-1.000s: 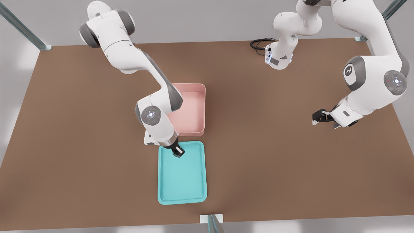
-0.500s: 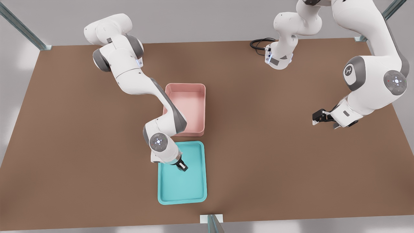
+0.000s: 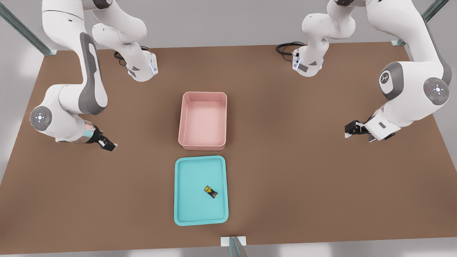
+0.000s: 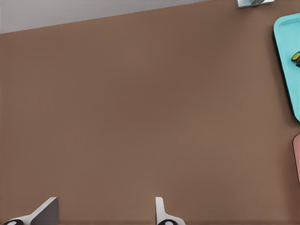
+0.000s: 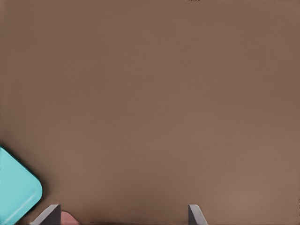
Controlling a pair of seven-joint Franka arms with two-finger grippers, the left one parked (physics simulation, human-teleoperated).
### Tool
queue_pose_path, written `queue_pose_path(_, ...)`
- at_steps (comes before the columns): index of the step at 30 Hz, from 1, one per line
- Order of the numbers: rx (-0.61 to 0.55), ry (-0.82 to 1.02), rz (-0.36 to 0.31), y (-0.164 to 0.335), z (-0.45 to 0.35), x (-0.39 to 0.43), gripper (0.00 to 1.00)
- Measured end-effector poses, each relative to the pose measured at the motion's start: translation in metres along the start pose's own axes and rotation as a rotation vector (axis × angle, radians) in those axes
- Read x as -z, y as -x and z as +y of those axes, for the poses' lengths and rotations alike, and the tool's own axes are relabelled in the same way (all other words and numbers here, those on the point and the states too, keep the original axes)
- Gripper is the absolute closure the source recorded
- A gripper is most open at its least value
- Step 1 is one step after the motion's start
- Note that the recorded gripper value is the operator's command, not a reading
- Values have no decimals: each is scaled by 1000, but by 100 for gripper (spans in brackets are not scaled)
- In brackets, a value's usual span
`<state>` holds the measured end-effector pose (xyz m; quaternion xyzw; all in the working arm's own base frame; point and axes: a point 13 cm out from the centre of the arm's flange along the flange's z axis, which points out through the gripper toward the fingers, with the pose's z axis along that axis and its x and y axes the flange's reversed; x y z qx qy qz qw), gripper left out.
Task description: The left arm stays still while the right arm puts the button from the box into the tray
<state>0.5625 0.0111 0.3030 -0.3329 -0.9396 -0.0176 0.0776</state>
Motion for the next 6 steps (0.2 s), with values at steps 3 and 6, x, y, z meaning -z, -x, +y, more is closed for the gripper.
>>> queue_pose_path(3, 103, 2, -2, 4, 4, 5, 0)
queue_pose_path(6, 183, 2, 1, 5, 2, 6, 0)
